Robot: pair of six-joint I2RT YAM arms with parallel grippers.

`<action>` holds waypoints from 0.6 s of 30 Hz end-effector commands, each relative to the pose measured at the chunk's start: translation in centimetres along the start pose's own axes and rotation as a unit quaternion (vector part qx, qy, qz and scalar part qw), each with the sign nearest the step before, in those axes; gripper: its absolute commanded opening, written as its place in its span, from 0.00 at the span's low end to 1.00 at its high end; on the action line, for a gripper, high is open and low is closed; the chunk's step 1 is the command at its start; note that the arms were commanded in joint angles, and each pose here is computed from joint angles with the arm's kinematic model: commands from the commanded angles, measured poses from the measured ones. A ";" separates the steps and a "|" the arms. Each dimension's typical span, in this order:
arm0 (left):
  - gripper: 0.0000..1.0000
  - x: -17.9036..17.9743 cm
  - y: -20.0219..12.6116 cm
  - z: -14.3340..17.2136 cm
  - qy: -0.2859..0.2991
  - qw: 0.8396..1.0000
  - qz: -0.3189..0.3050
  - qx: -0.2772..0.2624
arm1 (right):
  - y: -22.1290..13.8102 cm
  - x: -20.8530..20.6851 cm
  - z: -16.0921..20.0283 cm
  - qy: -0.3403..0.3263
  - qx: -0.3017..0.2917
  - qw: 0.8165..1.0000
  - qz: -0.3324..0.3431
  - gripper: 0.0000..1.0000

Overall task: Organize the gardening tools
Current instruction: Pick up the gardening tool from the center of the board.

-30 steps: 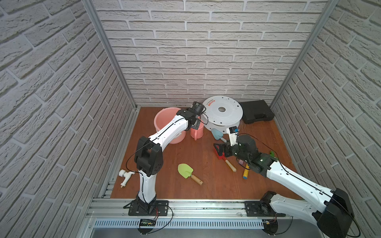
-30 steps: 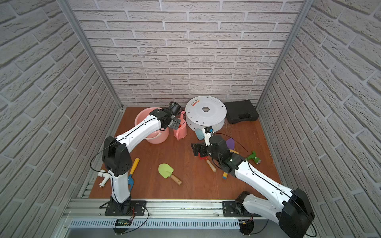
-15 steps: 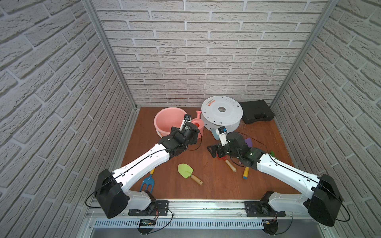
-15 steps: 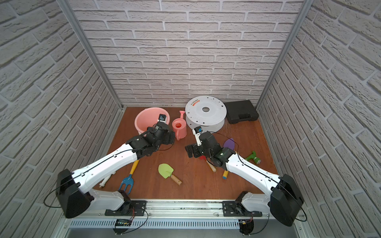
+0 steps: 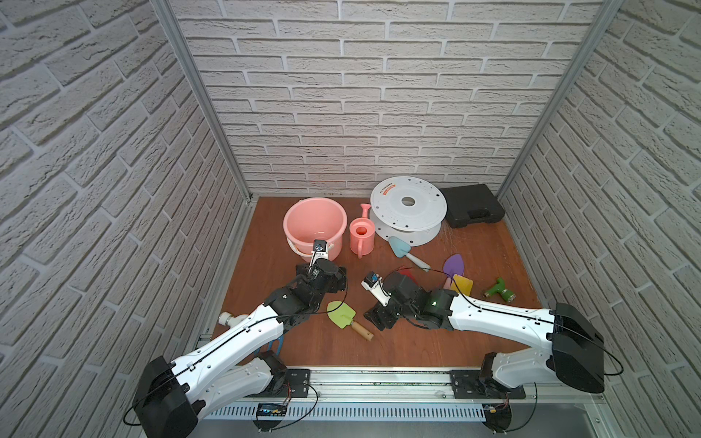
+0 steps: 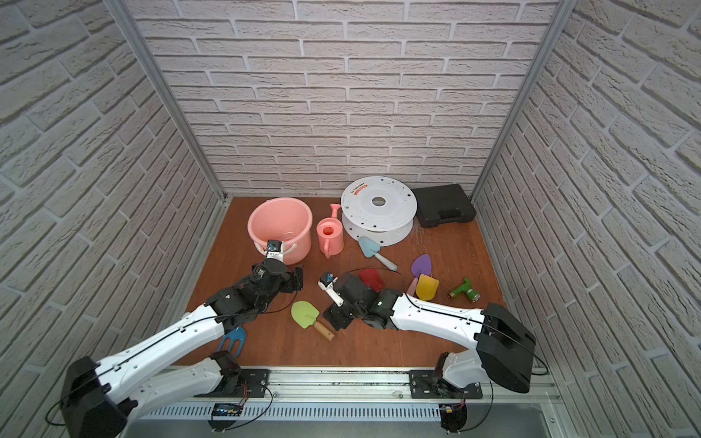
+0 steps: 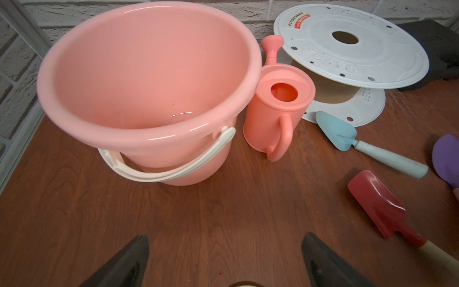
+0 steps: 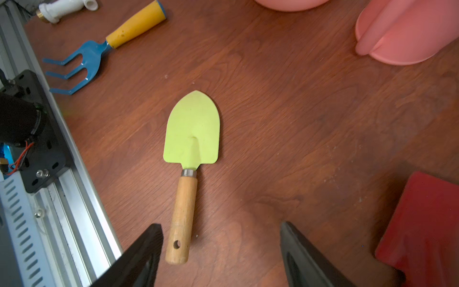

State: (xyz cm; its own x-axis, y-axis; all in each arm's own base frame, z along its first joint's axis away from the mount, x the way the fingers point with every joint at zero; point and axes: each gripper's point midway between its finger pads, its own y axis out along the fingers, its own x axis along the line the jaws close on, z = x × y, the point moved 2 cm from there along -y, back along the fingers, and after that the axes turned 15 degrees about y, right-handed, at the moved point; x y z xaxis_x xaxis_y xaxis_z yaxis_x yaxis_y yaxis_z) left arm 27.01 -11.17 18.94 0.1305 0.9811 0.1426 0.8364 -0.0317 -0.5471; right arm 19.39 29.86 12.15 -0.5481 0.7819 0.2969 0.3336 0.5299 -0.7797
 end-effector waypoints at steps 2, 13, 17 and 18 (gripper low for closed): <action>0.98 1.7 -0.3 0.8 -0.064 0.998 -0.006 -0.018 | 1.2 1.4 1.9 -0.022 0.047 0.998 -0.020 0.65; 0.98 3.5 -0.4 2.6 -0.112 0.994 -0.012 -0.017 | 4.3 2.9 5.5 -0.040 0.108 0.993 -0.013 0.63; 0.98 3.3 -0.2 2.7 -0.110 0.994 -0.008 -0.010 | 5.7 2.5 6.0 -0.041 0.119 0.992 0.003 0.52; 0.98 3.3 -0.1 2.7 -0.110 0.994 -0.007 -0.010 | 6.0 2.4 6.0 -0.041 0.119 0.992 0.007 0.49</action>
State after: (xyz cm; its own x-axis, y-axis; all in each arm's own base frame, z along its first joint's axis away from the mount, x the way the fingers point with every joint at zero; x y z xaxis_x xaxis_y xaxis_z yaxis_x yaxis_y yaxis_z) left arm 25.60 -7.20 17.30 -0.0010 1.0000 -0.0088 0.8409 -0.0039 -0.5412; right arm 14.89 31.98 4.76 -0.6115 0.7516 0.2472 0.1346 0.4067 -0.9036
